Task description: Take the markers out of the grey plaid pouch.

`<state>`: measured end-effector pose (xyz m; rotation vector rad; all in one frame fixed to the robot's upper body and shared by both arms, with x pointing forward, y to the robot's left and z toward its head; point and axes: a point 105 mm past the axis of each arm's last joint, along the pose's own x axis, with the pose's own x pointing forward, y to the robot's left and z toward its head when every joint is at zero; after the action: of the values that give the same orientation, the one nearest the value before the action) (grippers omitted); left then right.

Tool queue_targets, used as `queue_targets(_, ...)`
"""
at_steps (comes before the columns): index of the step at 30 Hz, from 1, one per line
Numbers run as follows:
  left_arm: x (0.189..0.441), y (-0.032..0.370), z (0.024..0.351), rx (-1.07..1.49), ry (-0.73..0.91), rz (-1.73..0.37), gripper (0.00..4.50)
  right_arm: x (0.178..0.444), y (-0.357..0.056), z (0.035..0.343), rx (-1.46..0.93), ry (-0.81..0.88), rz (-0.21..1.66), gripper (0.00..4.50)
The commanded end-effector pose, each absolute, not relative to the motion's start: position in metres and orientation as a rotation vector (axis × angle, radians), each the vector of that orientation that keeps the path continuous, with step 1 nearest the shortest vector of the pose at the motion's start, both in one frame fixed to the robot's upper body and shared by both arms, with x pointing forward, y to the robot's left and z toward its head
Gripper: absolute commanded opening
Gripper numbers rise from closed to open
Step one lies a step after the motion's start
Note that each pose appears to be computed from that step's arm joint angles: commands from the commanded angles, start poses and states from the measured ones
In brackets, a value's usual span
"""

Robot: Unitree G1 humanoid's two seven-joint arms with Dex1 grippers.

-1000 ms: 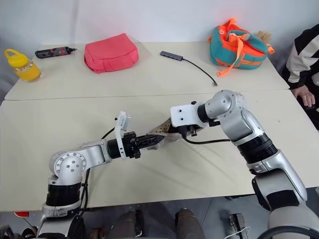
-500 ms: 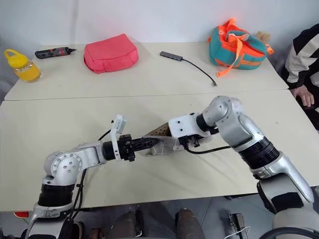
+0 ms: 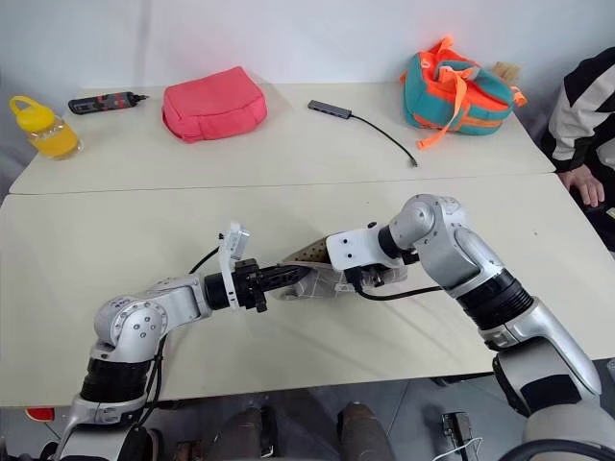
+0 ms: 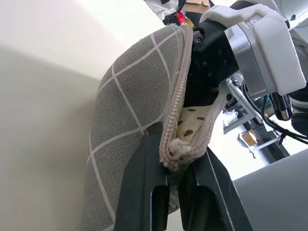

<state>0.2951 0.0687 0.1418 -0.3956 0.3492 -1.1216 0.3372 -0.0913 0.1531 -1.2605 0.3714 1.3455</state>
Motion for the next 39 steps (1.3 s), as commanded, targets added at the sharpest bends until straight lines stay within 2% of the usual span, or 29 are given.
queue_targets(1, 0.299, 0.075, 0.144, -0.385, 0.323, -1.085, 0.0, 0.335, -0.094, 0.14, -1.232, 0.426, 1.359, 0.66)
queue_targets(2, 0.299, 0.075, 0.145, -0.386, 0.322, -1.085, 0.0, 0.335, -0.093, 0.144, -1.228, 0.417, 1.357, 0.46)
queue_targets(15, 0.304, 0.078, 0.146, -0.373, 0.308, -1.055, 0.0, 0.332, -0.09, 0.207, -1.116, 0.24, 1.329, 0.46)
queue_targets(23, 0.298, 0.075, 0.145, -0.355, 0.305, -1.088, 0.0, 0.347, -0.1, 0.215, -1.01, 0.209, 1.233, 0.46)
queue_targets(28, 0.308, 0.076, 0.151, -0.35, 0.258, -1.045, 0.0, 0.336, -0.073, 0.242, -0.83, 0.037, 1.311, 0.46)
queue_targets(33, 0.316, 0.077, 0.162, -0.35, 0.203, -1.015, 0.0, 0.323, -0.055, 0.262, -0.675, -0.055, 1.371, 0.46)
queue_targets(39, 0.32, 0.094, 0.169, -0.3, 0.192, -0.981, 0.0, 0.337, -0.054, 0.3, -0.535, -0.242, 1.243, 0.46)
